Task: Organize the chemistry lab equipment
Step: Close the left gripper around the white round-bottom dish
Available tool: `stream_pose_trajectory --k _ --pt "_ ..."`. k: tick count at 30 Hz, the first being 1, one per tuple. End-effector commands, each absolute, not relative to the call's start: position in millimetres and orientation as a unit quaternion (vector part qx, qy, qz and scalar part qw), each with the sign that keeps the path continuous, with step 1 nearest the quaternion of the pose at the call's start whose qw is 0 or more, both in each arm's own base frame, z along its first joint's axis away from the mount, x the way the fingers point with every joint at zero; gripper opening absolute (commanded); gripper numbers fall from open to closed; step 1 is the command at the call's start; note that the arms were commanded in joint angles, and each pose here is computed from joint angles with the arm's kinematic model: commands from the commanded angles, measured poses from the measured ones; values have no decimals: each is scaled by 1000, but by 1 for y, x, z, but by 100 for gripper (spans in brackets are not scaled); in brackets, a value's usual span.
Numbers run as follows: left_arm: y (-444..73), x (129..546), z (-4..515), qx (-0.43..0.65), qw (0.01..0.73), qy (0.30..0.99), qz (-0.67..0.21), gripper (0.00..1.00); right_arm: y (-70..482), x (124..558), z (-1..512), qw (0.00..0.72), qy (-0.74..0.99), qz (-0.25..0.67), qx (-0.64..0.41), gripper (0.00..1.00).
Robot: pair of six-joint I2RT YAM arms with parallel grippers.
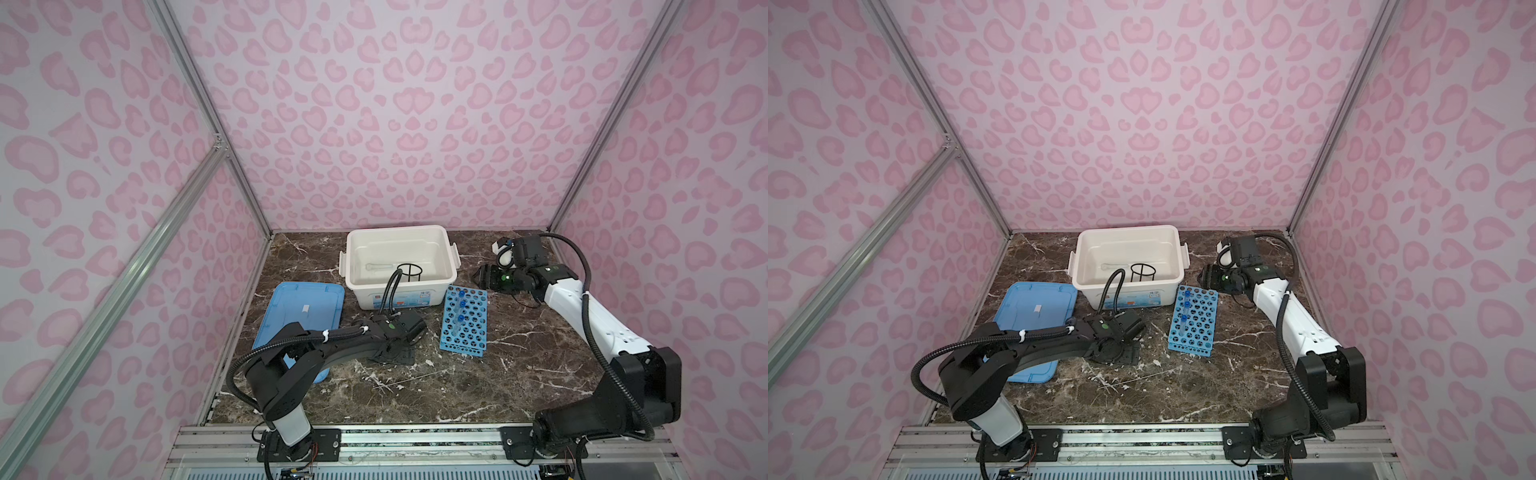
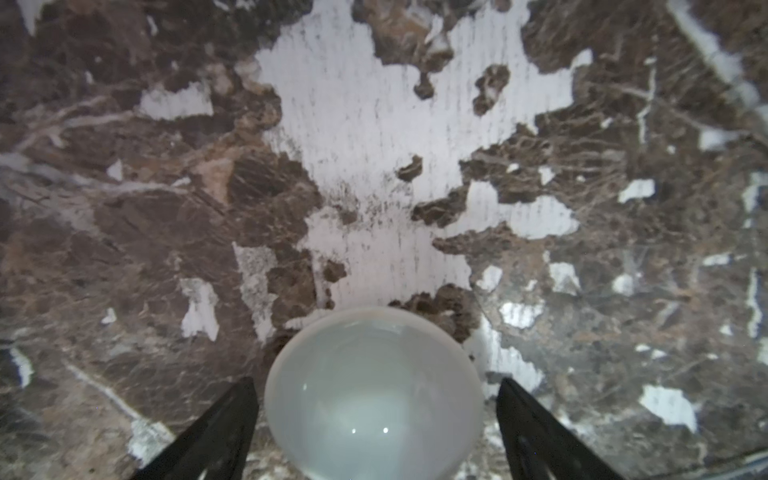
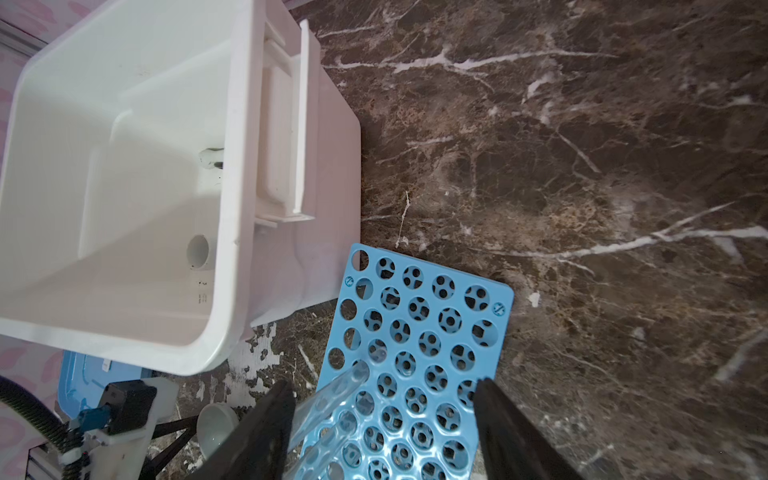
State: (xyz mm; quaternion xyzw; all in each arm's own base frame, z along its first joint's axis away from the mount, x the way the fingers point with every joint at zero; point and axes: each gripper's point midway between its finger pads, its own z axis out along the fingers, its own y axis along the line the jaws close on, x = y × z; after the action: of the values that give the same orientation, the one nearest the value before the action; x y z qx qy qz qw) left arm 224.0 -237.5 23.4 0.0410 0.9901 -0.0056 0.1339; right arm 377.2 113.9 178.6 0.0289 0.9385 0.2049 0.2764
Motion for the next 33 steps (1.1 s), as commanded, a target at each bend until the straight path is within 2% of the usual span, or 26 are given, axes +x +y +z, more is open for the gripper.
stream_pose_trajectory --k 1,7,10,17,23,33 --pt "-243 228 24 41 139 989 -11 88 113 375 176 274 940 202 31 70" --pt "-242 228 24 44 140 989 -9 83 112 375 176 274 940 200 32 70" --pt "-243 228 23 44 139 989 -8 77 112 375 175 274 940 201 32 70" --pt "-239 225 19 44 132 990 -2 75 112 376 176 276 939 202 32 71" --pt "-239 225 18 46 130 990 -2 64 112 374 173 273 940 200 33 70" --pt "-239 224 18 49 129 990 -1 59 111 375 173 274 940 200 34 71"
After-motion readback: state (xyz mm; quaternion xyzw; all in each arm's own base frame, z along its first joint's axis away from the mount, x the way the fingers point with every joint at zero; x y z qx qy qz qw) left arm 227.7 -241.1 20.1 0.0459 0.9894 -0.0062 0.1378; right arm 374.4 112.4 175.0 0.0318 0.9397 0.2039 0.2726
